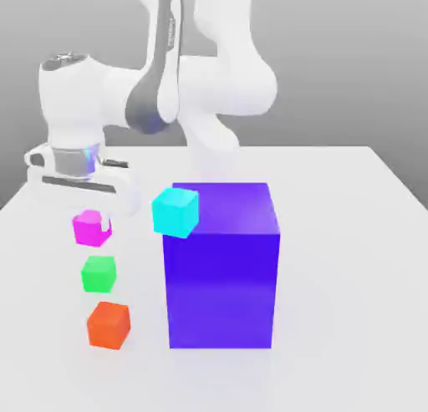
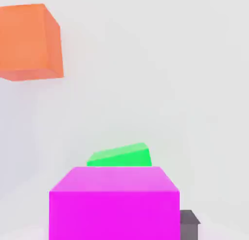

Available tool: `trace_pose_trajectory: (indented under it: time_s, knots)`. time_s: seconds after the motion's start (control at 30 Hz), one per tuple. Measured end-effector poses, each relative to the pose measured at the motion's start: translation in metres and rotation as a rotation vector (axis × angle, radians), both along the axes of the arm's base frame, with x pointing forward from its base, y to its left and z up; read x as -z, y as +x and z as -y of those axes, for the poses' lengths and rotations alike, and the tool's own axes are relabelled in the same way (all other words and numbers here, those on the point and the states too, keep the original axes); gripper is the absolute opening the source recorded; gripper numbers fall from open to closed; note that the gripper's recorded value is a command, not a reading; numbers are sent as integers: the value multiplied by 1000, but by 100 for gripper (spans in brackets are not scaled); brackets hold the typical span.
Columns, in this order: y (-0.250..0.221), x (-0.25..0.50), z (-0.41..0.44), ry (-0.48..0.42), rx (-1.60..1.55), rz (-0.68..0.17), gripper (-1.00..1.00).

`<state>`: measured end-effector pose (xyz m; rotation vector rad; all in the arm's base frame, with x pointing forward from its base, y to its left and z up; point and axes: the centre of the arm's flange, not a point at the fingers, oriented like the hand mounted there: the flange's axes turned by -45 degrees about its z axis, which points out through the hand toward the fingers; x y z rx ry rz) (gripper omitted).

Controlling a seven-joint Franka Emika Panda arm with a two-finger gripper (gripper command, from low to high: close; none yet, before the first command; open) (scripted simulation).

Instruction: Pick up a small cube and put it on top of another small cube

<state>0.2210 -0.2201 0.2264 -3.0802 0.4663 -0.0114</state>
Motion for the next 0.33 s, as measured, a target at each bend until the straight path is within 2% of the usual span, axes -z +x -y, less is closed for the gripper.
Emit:
trace_pose_trajectory:
  time_s: [0.27,0.3,0.33]
  knots:
    - [-3,43,0,-10,5,-4,-100]
    - [-3,48,-1,-16,0,-7,100]
    - [-2,48,-2,-16,-5,-7,100]
